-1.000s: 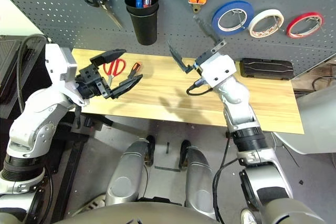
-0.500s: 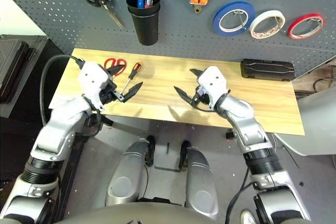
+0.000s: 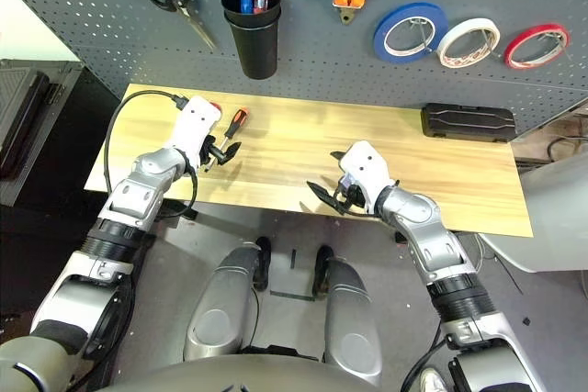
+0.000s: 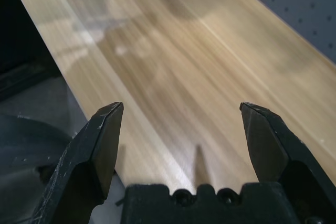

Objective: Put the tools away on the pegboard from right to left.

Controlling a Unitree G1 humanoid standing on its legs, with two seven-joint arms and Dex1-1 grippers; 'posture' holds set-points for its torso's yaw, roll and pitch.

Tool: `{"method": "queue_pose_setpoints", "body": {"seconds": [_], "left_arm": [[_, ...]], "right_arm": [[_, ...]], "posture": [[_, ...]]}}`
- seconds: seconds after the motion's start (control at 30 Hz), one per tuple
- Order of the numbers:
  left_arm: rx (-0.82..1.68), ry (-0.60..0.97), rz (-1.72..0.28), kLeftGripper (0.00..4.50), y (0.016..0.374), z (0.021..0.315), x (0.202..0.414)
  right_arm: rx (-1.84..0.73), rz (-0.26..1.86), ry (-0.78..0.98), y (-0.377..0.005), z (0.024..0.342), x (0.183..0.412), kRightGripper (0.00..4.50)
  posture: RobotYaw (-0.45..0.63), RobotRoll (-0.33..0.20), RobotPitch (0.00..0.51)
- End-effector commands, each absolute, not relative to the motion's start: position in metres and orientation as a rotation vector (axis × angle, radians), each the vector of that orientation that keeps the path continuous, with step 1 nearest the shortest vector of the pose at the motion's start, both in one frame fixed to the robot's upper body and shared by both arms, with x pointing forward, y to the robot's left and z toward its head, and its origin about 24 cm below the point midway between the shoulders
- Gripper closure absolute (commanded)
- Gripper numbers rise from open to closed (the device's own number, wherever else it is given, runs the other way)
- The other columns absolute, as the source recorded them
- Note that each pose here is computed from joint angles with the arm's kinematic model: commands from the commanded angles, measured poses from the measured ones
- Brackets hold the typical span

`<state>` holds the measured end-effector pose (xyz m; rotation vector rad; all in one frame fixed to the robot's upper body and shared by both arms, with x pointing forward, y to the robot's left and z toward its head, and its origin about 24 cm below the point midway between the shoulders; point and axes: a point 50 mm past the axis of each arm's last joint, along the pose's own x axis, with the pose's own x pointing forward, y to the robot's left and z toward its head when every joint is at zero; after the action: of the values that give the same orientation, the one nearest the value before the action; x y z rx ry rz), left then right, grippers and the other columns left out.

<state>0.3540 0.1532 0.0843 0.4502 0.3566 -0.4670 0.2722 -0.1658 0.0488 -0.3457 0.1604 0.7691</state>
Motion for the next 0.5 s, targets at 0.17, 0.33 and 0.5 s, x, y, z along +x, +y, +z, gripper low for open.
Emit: {"method": "queue_pose_setpoints", "body": {"seconds": [0.17, 0.33, 0.5], "left_arm": [[0.433, 0.491, -0.413, 0.0, 0.153, 0.065, 0.367], [0.42, 0.516, -0.387, 0.0, 0.153, 0.061, 0.373], [0.421, 0.523, -0.366, 0.0, 0.156, 0.059, 0.378]], "right_arm": [[-0.346, 0.752, 0.219, -0.161, 0.036, 0.261, 0.07], [-0.341, 0.742, 0.227, -0.157, 0.034, 0.255, 0.07], [-0.345, 0.741, 0.231, -0.155, 0.034, 0.251, 0.07]], "posture": [[0.2, 0.0, 0.361], [0.18, 0.0, 0.379], [0.15, 0.0, 0.388]]}}
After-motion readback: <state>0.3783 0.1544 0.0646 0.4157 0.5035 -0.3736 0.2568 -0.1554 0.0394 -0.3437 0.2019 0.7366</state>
